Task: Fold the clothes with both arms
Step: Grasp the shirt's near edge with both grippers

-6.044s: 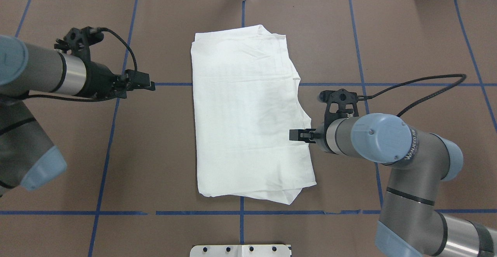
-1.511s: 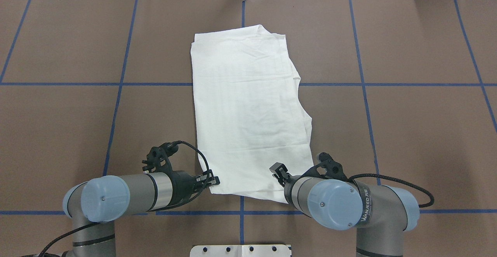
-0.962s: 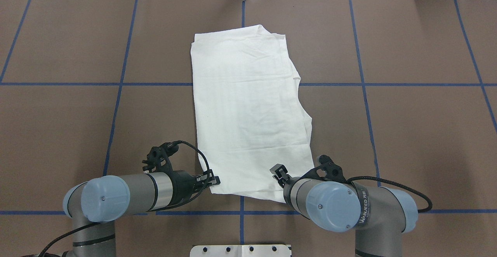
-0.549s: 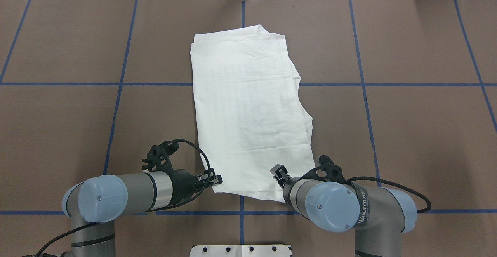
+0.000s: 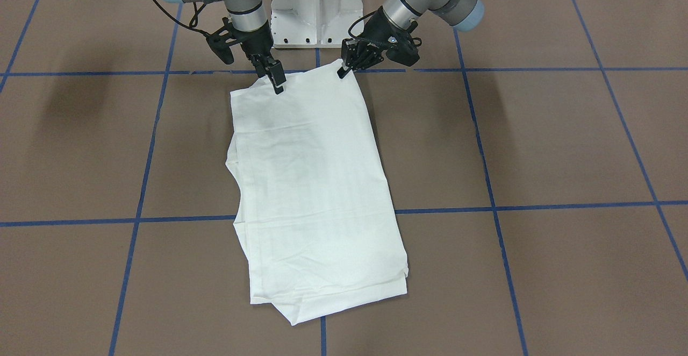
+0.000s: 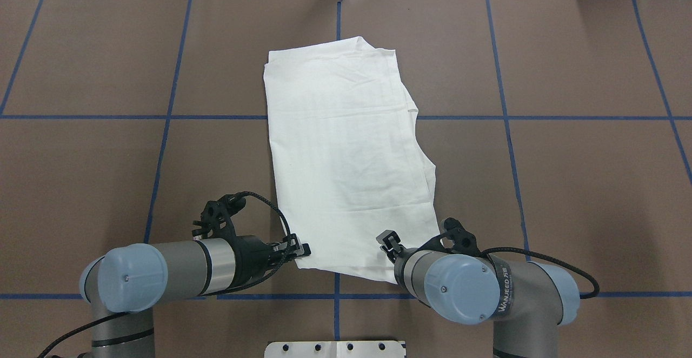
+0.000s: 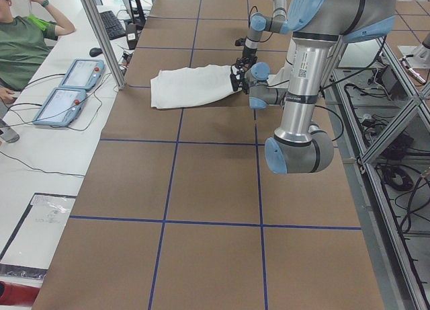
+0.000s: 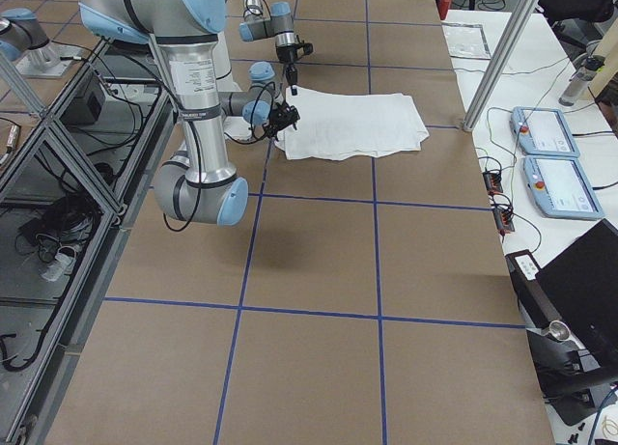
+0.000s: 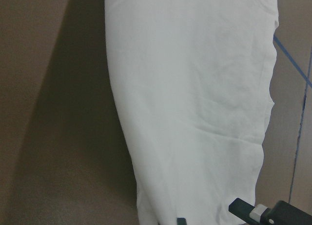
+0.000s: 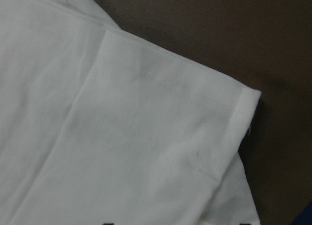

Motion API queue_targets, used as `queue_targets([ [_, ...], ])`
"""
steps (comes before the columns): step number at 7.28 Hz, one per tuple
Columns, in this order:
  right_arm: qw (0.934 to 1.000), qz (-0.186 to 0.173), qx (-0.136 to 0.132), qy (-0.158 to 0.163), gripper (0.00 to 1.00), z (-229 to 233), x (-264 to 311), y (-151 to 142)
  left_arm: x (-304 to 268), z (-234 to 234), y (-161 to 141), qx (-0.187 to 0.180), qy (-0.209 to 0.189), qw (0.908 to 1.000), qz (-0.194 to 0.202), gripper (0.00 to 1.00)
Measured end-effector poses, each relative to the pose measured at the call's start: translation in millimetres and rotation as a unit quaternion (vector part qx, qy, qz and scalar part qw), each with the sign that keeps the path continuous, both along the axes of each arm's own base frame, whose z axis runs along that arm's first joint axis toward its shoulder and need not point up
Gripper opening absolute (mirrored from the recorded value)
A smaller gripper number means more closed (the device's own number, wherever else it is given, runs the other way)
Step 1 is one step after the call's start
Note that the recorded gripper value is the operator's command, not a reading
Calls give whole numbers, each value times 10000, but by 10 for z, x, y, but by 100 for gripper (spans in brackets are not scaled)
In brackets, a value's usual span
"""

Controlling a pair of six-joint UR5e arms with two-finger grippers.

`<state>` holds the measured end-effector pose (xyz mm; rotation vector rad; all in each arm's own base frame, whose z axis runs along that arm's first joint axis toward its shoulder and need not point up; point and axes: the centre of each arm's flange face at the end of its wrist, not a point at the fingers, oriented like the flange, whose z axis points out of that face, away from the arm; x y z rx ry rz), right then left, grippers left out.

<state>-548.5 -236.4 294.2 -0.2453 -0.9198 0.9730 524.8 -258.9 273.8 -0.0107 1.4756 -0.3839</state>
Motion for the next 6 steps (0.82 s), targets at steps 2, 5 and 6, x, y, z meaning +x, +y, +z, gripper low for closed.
queue_targets([
  [2, 9999, 76, -140, -21, 78, -5, -20, 28, 16, 28, -3, 5, -32, 10000, 2, 0],
  [5, 9996, 94, -216, 169, 78, -88, -85, 36, 23, 38, -5, 4, -45, 10000, 2, 0],
  [6, 9995, 86, -222, 201, 78, -92, -98, 45, 22, 39, -6, 4, -45, 10000, 1, 0],
])
